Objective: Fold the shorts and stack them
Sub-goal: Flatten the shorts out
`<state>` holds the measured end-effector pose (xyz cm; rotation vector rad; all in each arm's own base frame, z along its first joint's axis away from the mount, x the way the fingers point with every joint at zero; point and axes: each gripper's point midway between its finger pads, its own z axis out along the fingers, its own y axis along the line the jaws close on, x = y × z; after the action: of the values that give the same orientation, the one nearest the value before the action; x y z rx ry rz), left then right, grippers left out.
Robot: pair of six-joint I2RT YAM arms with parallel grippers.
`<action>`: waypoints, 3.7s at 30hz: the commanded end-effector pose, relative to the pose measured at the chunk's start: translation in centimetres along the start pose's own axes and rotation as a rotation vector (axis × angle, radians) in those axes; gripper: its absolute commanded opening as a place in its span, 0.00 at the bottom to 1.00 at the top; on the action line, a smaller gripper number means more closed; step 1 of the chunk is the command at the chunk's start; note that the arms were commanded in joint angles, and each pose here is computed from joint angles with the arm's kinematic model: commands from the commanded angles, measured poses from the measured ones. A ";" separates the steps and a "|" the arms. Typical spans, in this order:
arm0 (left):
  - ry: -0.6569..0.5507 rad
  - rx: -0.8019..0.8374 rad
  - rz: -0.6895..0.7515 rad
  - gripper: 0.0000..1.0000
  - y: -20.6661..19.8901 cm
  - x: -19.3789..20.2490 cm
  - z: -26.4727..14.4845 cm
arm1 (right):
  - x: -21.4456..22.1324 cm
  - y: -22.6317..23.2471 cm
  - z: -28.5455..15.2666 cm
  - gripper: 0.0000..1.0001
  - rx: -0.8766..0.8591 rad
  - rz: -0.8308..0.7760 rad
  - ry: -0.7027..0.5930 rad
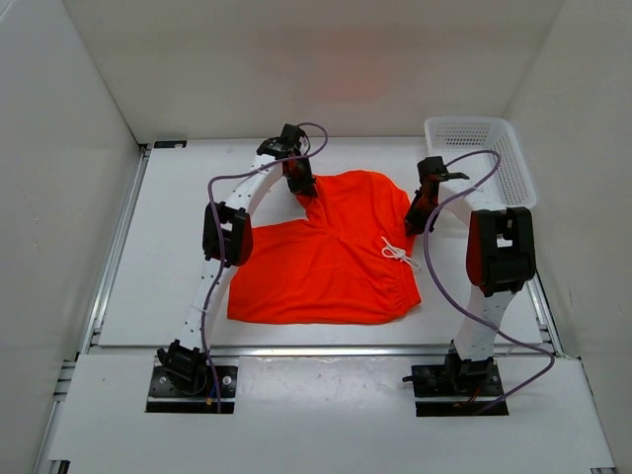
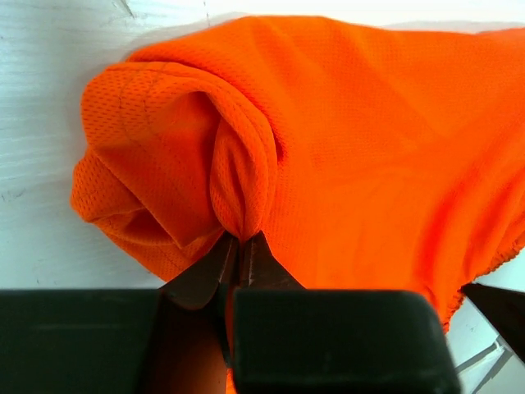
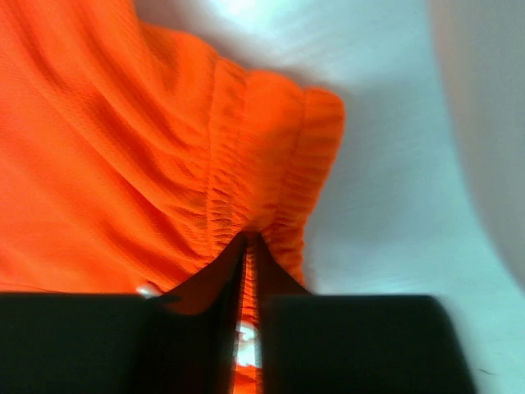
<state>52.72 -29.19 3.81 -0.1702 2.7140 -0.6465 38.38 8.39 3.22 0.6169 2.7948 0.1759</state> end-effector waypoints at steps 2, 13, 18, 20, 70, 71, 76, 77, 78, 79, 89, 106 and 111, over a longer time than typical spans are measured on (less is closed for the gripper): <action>-0.130 0.081 0.030 0.10 -2.8 -3.9 -7.4 | -0.8 2.9 0.0 0.01 -0.098 -0.018 0.022; 0.031 -0.170 -0.029 0.10 5.6 8.4 -13.2 | 3.6 3.8 -0.7 0.01 -0.013 -0.149 0.001; 0.129 -0.173 -0.025 0.81 6.2 15.2 -14.1 | 6.3 1.0 -0.7 0.01 0.045 -0.162 0.019; 0.156 -0.136 -0.015 1.00 5.7 15.9 -14.4 | 7.0 0.5 -0.8 0.01 0.056 -0.180 0.020; -0.360 0.001 0.092 0.11 3.7 -6.2 -25.2 | -2.7 6.1 -8.1 0.00 -0.004 -0.206 -0.285; -0.397 -0.004 0.097 0.11 3.5 -7.4 -25.5 | -2.6 6.0 -7.3 0.00 0.011 -0.209 -0.266; -0.309 -0.204 -0.021 1.00 9.7 -5.6 -20.2 | -2.3 6.2 -5.1 0.00 0.034 -0.217 -0.217; -0.265 -0.214 -0.038 1.00 10.8 -4.7 -19.0 | -2.2 6.1 -4.7 0.00 0.042 -0.218 -0.207; -0.204 -0.220 -0.087 1.00 12.9 -3.4 -17.7 | -2.2 6.1 -4.7 0.00 0.042 -0.218 -0.207; -0.168 -0.195 -0.115 1.00 13.2 -2.7 -17.0 | -2.0 5.9 -4.5 0.00 0.047 -0.219 -0.199; -0.233 -0.164 -0.039 0.73 11.3 -7.5 -16.4 | -1.6 6.0 -4.1 0.00 0.052 -0.248 -0.189; -0.019 -0.222 -0.128 0.22 15.3 -3.6 -7.2 | -2.2 6.0 -4.1 0.00 0.078 -0.258 -0.188; -0.077 -0.235 -0.141 0.10 15.5 -5.2 -10.4 | -2.7 6.2 -4.6 0.00 0.081 -0.255 -0.203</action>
<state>52.33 -11.33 2.93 -0.4296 2.8022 -0.3416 41.00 12.83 8.20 0.2913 2.6890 -0.0146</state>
